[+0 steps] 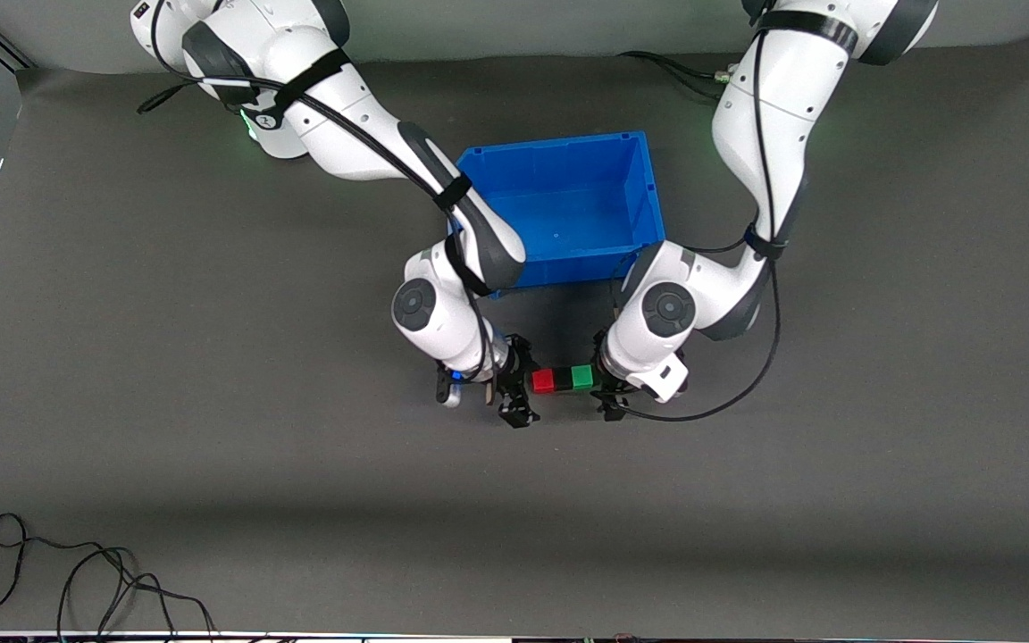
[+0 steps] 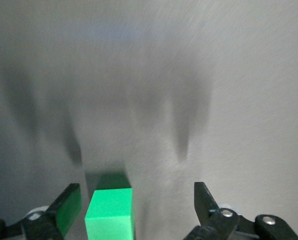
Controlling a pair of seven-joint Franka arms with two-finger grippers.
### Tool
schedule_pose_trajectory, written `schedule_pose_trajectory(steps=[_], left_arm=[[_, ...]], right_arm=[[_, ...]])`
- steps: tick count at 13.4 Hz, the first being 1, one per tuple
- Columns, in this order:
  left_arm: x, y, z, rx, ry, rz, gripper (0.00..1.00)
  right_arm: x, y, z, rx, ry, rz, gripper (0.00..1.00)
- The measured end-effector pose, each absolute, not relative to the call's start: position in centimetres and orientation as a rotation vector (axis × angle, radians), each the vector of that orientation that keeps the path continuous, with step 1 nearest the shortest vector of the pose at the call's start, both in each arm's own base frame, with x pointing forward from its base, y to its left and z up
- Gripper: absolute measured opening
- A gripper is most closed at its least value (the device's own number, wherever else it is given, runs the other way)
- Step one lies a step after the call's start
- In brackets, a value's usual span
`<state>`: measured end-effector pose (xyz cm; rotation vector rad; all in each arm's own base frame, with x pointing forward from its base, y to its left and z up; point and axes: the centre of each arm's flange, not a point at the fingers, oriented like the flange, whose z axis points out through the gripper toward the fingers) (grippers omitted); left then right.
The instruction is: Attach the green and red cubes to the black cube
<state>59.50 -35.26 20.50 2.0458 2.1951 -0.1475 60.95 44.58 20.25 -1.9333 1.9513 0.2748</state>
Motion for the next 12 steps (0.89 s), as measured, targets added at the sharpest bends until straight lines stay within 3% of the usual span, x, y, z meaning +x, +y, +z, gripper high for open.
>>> schedule_pose_trajectory(steps=[4,12], left_arm=[[61.3,-29.7,28.5,2.228,2.12,-0.19,1.0],[62.0,-16.5,39.9,2.654,1.743,-0.183,1.0]], right_arm=[[63.6,38.9,30.6,-2.138,1.975,0.27,1.0],[63.6,25.2,45.4,-2.533,1.711,0.306,1.0]])
